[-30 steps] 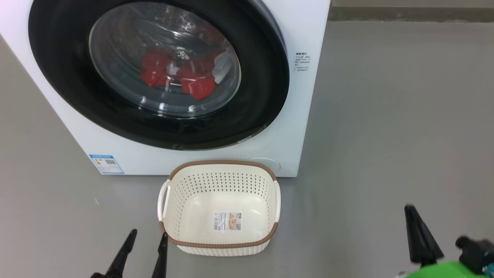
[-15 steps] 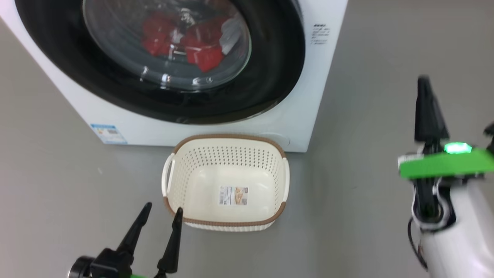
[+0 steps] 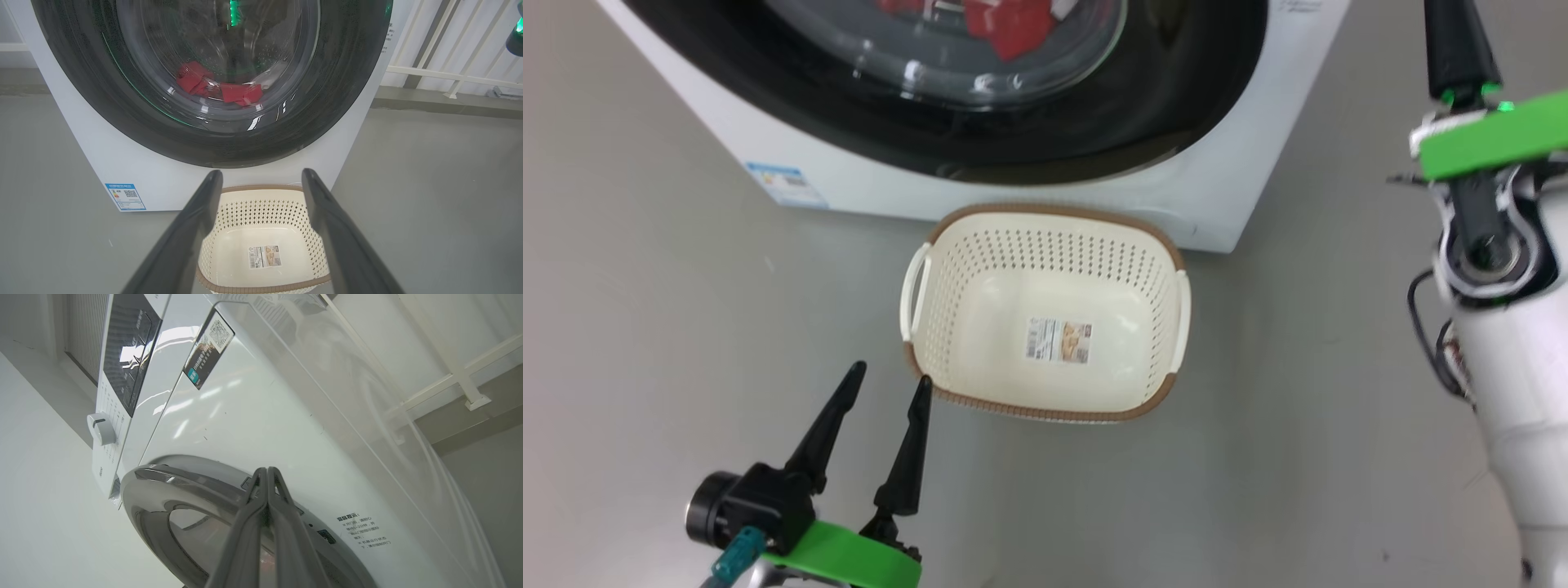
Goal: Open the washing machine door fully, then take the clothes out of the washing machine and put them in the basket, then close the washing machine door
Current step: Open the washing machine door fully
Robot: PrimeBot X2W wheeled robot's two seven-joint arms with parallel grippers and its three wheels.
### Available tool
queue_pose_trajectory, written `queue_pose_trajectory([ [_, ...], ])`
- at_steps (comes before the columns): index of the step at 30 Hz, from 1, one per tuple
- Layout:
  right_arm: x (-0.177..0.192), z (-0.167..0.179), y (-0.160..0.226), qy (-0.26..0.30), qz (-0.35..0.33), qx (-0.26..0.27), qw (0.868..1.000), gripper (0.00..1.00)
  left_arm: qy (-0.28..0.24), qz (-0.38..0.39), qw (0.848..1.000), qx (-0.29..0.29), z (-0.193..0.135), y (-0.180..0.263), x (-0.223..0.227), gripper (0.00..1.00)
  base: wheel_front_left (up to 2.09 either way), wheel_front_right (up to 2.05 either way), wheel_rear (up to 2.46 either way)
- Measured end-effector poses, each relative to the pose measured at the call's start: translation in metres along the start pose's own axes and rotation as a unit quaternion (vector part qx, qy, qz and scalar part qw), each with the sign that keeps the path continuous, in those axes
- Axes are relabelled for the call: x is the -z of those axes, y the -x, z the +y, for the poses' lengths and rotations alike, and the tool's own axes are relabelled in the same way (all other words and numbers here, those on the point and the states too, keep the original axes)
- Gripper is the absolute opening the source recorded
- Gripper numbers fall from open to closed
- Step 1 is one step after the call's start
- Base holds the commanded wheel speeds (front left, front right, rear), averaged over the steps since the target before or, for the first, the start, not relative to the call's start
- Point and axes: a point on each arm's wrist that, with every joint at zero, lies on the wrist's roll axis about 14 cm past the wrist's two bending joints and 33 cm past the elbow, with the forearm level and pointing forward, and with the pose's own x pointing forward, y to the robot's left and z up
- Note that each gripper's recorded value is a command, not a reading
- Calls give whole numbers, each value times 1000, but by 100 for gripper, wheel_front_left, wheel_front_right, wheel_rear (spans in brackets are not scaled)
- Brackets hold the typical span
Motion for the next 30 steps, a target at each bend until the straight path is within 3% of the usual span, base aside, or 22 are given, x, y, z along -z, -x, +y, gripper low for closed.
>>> queue_pose_trajectory([
  [7, 33, -12, -29, -86, 94, 3, 992, 0, 3, 13, 1000, -11, 9, -8, 10, 100, 0, 0, 0],
  [16, 75, -21, -45, -193, 212, 7, 958, 0, 6, 32, 999, -22, 18, -11, 22, 100, 0, 0, 0],
  [23, 93, -25, -55, -227, 270, 8, 936, 0, 10, 42, 999, -26, 21, -14, 30, 100, 0, 0, 0],
  [30, 100, -30, -64, -235, 288, 13, 928, 0, 11, 47, 998, -28, 22, -17, 34, 100, 0, 0, 0],
])
